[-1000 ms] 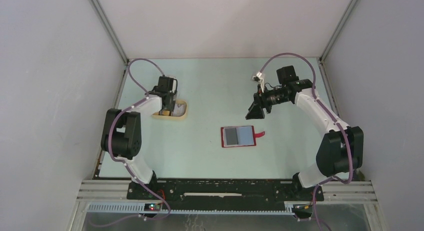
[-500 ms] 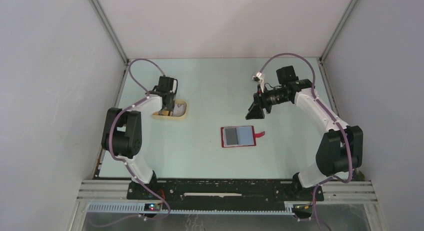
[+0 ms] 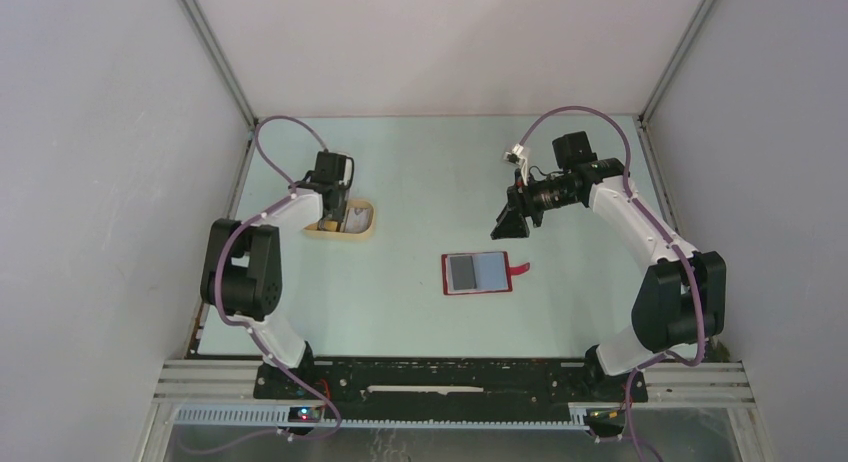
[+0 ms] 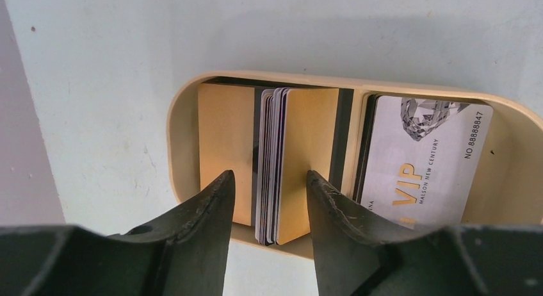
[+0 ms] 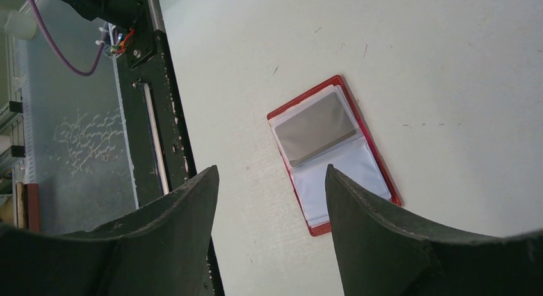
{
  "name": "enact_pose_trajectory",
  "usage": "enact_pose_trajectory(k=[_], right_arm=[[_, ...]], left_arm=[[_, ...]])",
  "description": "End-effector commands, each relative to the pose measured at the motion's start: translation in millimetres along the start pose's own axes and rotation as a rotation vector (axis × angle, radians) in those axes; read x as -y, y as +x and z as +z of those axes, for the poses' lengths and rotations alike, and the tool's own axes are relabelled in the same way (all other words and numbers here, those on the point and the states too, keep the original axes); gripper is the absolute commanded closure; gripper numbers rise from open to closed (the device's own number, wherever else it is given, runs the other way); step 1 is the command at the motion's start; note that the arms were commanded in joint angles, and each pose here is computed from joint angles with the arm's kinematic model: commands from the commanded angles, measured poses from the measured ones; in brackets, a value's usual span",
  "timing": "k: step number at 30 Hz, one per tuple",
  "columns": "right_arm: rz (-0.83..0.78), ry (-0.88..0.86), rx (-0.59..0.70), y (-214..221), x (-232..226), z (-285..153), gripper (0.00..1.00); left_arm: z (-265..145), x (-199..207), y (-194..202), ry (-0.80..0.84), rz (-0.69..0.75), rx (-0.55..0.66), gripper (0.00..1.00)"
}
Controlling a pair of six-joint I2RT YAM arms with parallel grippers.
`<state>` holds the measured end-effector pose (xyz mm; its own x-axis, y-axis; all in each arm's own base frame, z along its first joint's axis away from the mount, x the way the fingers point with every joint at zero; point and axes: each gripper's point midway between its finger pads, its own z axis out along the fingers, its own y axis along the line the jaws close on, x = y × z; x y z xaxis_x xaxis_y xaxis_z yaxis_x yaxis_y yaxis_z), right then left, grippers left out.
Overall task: Put the credit cards into the card holder
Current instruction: Pick up the credit card from the storage box.
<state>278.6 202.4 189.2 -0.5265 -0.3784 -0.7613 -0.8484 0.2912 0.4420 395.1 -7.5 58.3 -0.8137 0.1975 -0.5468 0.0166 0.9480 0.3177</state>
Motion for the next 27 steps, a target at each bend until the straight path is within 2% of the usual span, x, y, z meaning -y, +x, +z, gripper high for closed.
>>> enact_pose_trajectory(k=[1, 5, 8, 10, 19, 27], right_arm=[[-0.022, -0.019, 0.016, -5, -3, -1, 0.29], [-0.019, -0.018, 0.016, -5, -2, -2, 0.29], [-0.019, -0.018, 0.015, -5, -2, -2, 0.29], [-0.019, -0.018, 0.016, -5, -2, -2, 0.29], [-0.015, -0.019, 0.017, -4, -1, -2, 0.29], [-0.01, -0.024, 0.018, -4, -1, -2, 0.29]], left_arm=[[-17, -17, -29, -0.04, -0.042, 0.08, 0.5], [-17, -16, -29, -0.033, -0.04, 0.078, 0.51], [-16, -11, -30, -0.006, -0.046, 0.086, 0.4], [-14, -9, -28, 0.004, -0.045, 0.079, 0.38], [-1, 2, -23, 0.09, -0.063, 0.058, 0.38], [7, 3, -15, 0.08, -0.057, 0.027, 0.48]])
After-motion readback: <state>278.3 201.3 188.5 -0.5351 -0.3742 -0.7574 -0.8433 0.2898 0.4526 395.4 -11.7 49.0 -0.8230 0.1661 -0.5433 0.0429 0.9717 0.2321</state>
